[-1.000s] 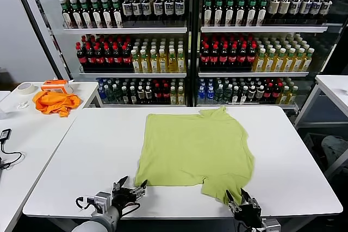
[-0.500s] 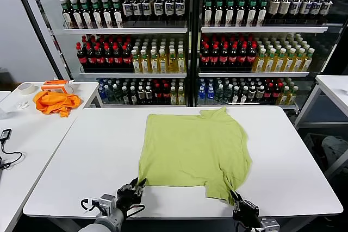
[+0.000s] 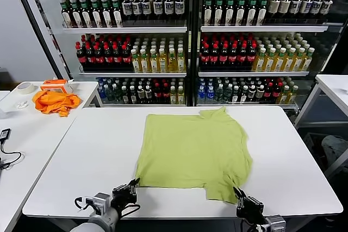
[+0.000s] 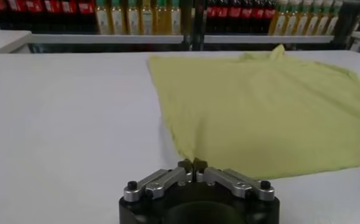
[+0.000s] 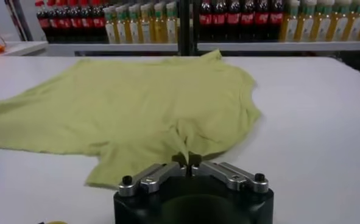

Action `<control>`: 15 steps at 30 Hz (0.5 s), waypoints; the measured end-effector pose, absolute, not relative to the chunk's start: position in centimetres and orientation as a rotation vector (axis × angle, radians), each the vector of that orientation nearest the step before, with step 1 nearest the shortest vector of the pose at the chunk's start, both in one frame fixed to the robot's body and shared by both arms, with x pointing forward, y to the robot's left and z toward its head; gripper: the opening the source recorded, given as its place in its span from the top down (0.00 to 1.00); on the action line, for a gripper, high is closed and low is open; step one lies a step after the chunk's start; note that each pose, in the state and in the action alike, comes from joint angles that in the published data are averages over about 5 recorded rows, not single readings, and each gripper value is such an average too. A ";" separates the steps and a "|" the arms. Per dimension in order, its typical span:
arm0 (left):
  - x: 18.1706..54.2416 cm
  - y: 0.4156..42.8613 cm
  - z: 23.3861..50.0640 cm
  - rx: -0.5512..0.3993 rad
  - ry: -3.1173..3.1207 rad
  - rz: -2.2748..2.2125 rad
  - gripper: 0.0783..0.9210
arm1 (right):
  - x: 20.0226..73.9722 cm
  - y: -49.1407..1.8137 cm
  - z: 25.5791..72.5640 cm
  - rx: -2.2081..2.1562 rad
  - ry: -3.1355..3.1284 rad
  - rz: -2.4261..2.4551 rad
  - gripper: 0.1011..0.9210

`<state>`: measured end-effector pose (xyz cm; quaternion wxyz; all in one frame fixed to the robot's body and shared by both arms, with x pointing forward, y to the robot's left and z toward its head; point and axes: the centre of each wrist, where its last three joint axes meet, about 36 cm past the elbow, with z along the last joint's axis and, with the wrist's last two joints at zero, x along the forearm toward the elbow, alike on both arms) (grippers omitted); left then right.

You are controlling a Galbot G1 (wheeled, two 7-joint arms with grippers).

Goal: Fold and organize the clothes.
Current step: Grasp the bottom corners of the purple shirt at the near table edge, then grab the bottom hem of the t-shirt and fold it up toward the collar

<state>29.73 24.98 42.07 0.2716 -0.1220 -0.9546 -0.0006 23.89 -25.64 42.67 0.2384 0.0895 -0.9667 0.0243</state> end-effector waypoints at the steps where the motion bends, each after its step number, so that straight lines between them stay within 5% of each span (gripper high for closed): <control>1: 29.4 25.1 42.4 -0.326 -2.572 -0.003 0.99 | 23.6 -25.6 42.9 0.249 -2.642 0.071 0.98; 15: 26.2 25.7 45.2 -0.322 -2.595 0.038 0.99 | 21.5 -24.8 45.6 0.298 -2.602 0.095 0.98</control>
